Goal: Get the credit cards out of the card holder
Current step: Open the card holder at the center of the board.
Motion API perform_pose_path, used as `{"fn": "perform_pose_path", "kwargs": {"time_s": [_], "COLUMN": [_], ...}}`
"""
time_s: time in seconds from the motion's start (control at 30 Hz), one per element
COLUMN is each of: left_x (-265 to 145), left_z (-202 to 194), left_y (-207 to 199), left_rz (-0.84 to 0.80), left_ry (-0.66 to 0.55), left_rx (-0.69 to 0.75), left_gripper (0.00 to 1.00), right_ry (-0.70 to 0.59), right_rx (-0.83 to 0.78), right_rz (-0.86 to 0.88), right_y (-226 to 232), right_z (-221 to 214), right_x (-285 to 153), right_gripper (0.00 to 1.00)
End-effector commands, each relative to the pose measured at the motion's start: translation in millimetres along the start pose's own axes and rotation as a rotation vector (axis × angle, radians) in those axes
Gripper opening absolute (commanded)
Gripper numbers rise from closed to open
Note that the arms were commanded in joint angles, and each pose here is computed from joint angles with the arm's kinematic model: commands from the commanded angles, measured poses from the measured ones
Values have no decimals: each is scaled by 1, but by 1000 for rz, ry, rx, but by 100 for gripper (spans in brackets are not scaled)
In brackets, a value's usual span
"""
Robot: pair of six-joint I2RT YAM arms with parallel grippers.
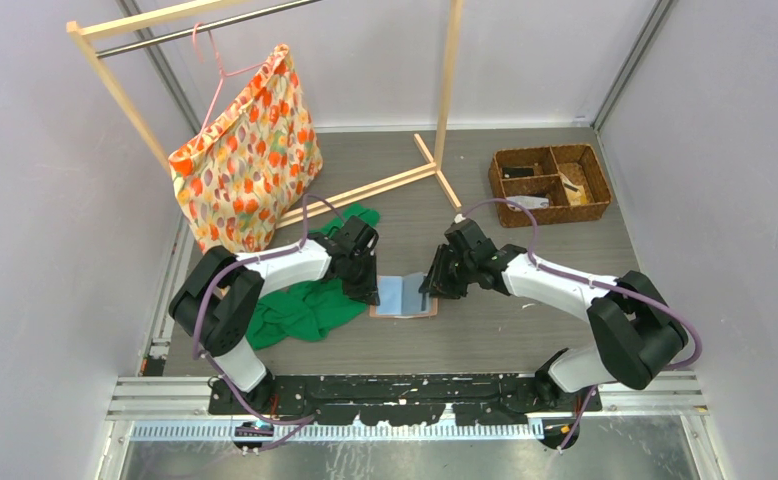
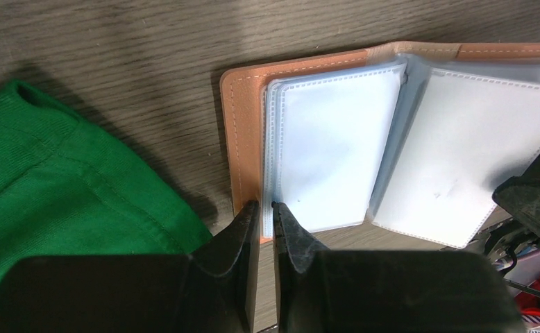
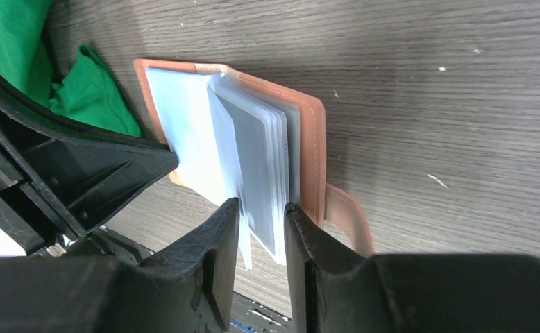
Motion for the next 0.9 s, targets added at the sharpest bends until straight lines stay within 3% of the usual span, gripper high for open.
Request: {"fn": "perform_pose_path", "kwargs": {"time_s": [0.0, 0.27, 0.53, 0.87], "left_x": [16, -6, -33, -19], "left_z": [-5, 3, 13, 0], "left_y": [-8, -21, -23, -10], "left_rz": [-50, -95, -56, -23], "left_ry": [2, -33, -86, -46], "left_rx": [25, 40, 59, 38], "left_gripper": [14, 14, 15, 15], "right_ry": [-64, -153, -86, -113], "right_rx": [-42, -28, -1, -25], "right_rz": [36, 16, 47, -33], "right_y": [18, 8, 13, -6], "right_z": [10, 17, 11, 15], "right_x": [-13, -24, -5, 7], "right_gripper": [38, 44, 45, 45]}}
Point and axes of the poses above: each gripper's point midway between its finger pads, its own x axis out along the fingers, its own y axis along the line the jaws close on, z = x × y, the point moved 3 cm from there along -x, back along the fingers, and after that the axes turned 11 degrees about x, right-handed, at the moved point
